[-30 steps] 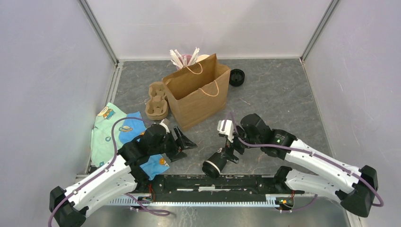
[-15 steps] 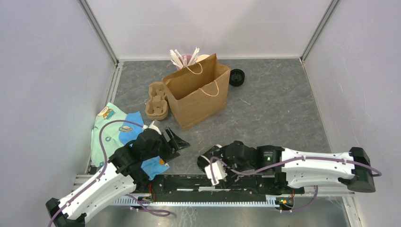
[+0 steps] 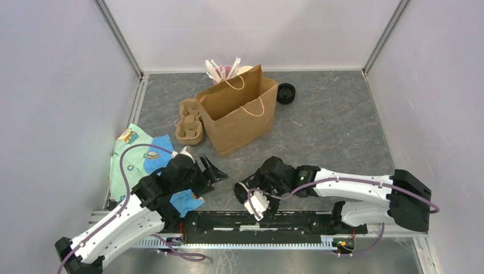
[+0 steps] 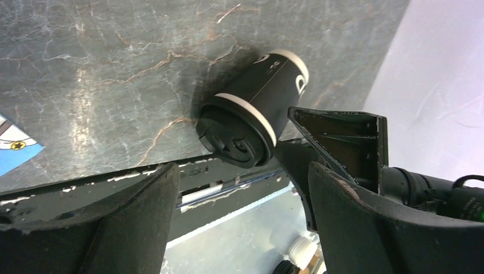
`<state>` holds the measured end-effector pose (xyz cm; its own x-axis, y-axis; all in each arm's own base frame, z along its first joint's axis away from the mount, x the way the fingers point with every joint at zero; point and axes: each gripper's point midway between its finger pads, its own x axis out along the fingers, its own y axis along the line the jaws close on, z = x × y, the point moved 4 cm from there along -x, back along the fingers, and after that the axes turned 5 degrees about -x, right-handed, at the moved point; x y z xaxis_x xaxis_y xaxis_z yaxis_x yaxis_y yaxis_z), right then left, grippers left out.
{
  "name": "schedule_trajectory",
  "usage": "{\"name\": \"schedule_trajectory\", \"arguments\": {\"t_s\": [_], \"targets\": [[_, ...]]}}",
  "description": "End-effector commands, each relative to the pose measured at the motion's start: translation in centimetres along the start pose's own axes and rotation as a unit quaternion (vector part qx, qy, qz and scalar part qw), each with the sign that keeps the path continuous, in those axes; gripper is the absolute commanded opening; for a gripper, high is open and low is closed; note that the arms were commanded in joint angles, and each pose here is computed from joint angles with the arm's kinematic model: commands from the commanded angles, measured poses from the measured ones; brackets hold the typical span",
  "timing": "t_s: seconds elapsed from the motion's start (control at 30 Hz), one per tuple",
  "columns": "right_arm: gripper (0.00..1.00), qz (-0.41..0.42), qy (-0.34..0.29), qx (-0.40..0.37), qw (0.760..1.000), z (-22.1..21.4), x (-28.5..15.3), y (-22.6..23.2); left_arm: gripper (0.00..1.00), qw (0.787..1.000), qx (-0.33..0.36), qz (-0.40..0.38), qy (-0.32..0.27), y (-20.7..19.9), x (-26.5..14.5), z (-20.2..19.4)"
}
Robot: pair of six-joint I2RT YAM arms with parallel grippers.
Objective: Pack the takeout coffee
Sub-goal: Adjust the coffee cup at the center of the board.
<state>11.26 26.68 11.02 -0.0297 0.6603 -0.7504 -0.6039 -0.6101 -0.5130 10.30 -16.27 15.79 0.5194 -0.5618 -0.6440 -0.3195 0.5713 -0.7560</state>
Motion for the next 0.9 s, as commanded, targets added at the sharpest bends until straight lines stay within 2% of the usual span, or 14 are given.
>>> {"name": "schedule_trajectory", "arguments": {"t_s": [0.0,0.13,0.4,0.87], "targets": [[0.98,-0.011,-0.047,-0.03,0.998,1.1,1.2,-1.5,0.89,0.998,0.05,0.015,0.019,-1.4,-0.5,0.0],[0.94,-0.019,-0.043,-0.013,0.999,0.5,2.4,-1.3,0.89,0.997,0.066,0.033,0.026,-1.8,-0.4,0.1],[0.9,-0.074,-0.029,0.018,0.997,-0.4,3.6,-2.4,0.9,0.998,0.053,0.031,0.029,-2.1,-0.3,0.0],[0.69,-0.21,-0.087,0.109,0.968,0.3,3.6,-4.8,0.89,0.999,0.027,0.029,0.018,-3.2,-1.5,0.3]]}}
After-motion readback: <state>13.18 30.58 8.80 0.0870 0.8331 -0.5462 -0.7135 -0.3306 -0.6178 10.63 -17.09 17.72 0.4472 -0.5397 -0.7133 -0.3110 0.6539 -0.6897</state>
